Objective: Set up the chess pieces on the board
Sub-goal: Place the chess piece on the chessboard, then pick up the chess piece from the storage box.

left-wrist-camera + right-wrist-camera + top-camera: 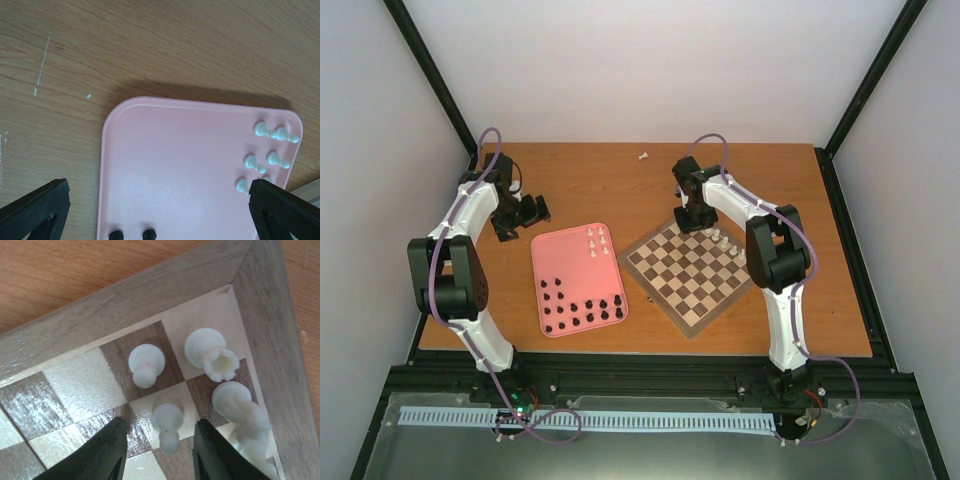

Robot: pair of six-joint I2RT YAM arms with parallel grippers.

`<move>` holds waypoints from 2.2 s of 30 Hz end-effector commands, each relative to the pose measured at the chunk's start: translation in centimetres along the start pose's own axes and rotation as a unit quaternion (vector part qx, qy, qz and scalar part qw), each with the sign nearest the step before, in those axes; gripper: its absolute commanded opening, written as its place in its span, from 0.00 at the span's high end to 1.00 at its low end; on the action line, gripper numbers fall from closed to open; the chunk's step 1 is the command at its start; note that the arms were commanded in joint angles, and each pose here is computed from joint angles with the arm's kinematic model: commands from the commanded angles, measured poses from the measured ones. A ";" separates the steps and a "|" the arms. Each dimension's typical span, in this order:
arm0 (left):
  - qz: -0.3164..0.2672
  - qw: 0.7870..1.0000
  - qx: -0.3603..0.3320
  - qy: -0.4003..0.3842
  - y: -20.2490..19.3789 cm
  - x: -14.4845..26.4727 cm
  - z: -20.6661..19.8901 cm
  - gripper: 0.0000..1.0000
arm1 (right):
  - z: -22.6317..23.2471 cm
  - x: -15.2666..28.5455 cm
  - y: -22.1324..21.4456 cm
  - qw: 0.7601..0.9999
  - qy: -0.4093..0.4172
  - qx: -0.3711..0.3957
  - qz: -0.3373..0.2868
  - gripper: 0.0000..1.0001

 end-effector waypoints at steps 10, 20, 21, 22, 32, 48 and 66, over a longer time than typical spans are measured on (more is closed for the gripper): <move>-0.008 1.000 -0.004 -0.004 0.9 0.4 -0.8 0.00 | 5.2 9.2 0.1 0.994 0.068 0.048 -0.071 0.55; -0.011 1.000 -0.003 -0.007 1.0 0.5 -1.0 0.00 | 14.2 8.7 5.7 0.977 0.135 0.130 -0.101 0.53; -0.011 1.000 -0.004 -0.007 1.0 0.6 -1.0 0.00 | 15.5 8.2 6.3 0.975 0.138 0.145 -0.102 0.53; -0.012 1.000 -0.003 -0.007 1.0 0.6 -0.9 0.00 | 16.7 8.3 7.2 0.971 0.141 0.158 -0.111 0.53; -0.012 1.000 -0.002 -0.009 0.3 0.8 -0.6 0.00 | 23.9 4.2 8.1 0.950 0.196 0.217 -0.109 0.56; -0.008 1.000 -0.003 -0.021 -0.1 0.8 -0.6 0.00 | 23.4 0.9 7.3 0.965 0.116 0.219 -0.080 0.57; -0.006 1.000 -0.003 -0.019 -0.1 0.7 -0.7 0.00 | 23.9 -1.0 7.0 0.964 0.140 0.218 -0.065 0.68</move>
Point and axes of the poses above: each gripper's point midway between its finger pads, its own x axis back along the fingers, its own z axis along the line the jaws close on, y = z × x, the point moved 2 cm from there along x, back along the fingers, and after that the axes turned 14 degrees about x, right-handed, at the moved point
